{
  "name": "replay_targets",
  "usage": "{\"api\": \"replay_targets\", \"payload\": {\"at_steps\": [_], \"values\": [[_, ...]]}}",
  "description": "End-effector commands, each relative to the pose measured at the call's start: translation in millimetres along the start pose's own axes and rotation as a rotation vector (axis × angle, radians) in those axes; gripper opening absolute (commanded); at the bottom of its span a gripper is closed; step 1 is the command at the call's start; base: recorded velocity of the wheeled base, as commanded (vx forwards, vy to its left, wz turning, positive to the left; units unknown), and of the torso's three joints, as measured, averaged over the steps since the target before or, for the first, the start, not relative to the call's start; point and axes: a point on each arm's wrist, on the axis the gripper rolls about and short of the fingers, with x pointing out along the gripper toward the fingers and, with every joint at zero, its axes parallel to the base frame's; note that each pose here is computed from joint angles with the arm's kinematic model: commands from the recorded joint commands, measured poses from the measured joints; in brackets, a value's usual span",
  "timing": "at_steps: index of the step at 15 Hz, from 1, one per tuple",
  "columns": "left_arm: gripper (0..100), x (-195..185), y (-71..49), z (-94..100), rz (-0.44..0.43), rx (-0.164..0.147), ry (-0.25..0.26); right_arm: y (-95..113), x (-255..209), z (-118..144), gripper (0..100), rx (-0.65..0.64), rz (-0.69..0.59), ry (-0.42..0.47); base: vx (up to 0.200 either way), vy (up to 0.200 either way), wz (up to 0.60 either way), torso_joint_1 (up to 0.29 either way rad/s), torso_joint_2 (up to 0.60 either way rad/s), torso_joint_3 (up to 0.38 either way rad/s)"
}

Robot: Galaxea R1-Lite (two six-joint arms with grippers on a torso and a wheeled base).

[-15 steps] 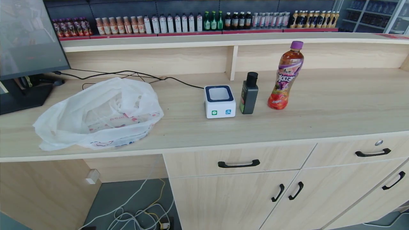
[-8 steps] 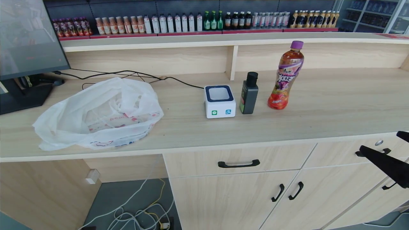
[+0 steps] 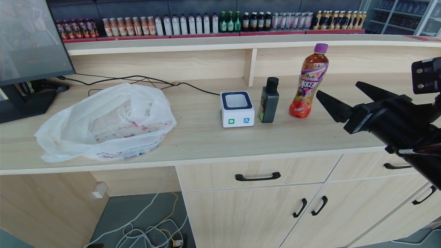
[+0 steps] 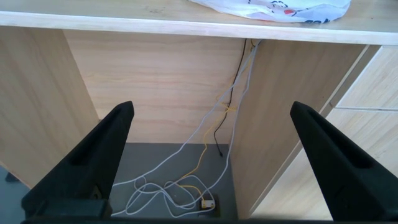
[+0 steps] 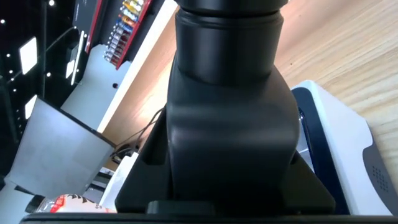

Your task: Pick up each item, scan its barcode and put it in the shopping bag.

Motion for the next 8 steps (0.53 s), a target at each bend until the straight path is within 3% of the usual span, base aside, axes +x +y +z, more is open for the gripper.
{"api": "replay_targets", "payload": {"at_steps": [1,8], "values": [[100,0.0,0.0,0.0,-0.001,0.000,0.000,-0.2,0.3,-0.9,0,0.000,0.000,0.001,0.000,0.000,0.00,0.000,0.00,0.000],[100,0.0,0.0,0.0,0.001,0.000,0.000,-1.8,0.4,-2.3,0,-0.001,-0.005,0.005,0.000,0.000,0.00,0.000,0.00,0.000]]}}
